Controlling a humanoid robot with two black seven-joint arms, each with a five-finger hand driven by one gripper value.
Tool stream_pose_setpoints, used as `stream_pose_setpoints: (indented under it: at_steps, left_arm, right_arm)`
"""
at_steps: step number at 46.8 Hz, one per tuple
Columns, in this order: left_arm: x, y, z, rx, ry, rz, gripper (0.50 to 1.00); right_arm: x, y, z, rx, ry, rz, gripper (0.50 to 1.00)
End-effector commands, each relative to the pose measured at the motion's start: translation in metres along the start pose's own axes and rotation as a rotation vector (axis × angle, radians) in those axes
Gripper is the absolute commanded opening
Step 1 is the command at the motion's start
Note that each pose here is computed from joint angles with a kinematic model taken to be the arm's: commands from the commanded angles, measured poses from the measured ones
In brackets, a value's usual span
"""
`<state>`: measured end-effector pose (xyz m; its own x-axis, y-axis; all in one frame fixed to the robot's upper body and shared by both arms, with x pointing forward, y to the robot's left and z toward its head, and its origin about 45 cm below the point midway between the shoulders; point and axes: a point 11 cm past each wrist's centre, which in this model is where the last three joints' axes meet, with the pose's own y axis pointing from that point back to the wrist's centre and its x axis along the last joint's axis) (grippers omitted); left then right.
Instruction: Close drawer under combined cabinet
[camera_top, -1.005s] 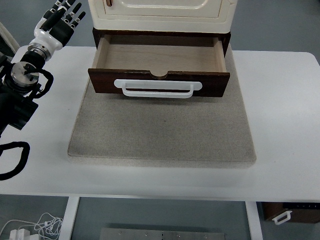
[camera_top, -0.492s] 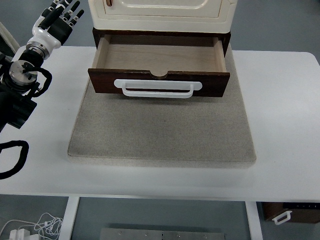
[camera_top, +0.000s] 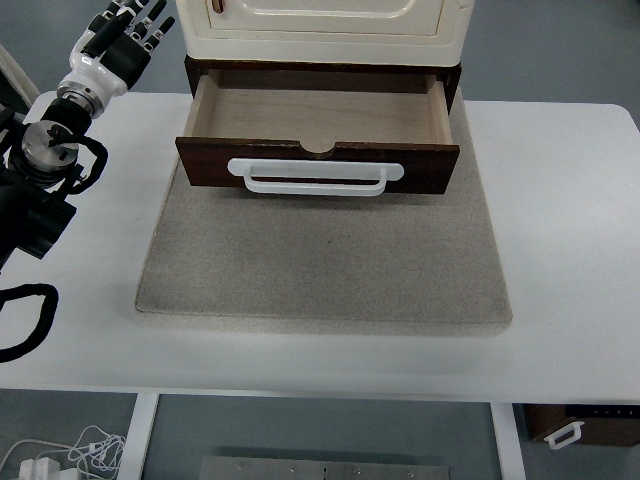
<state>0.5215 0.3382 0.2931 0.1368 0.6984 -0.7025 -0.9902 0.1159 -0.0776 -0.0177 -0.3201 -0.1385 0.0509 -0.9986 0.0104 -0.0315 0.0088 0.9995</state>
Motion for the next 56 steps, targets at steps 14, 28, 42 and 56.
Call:
stream_pose_setpoints:
  at_steps: [14,28,42,56]
  left_arm:
    - [0.003,0.0,0.013,-0.066,0.133,0.016,1.0]
    - [0.003,0.0,0.029,-0.097,0.138,0.016,1.0]
    - [0.008,0.002,0.037,-0.096,0.098,0.035,1.0]
    - [-0.015,-0.005,0.074,-0.112,-0.018,-0.016,1.0]
  right_arm:
    - [0.0,0.0,-0.001,0.001,0.0,0.001,0.952]
    - [0.0,0.0,-0.001,0.001,0.001,-0.001,0.952]
    - [0.0,0.0,0.0,-0.001,0.001,0.001,0.952]
    - [0.0,0.0,-0.001,0.001,0.0,-0.001,0.952]
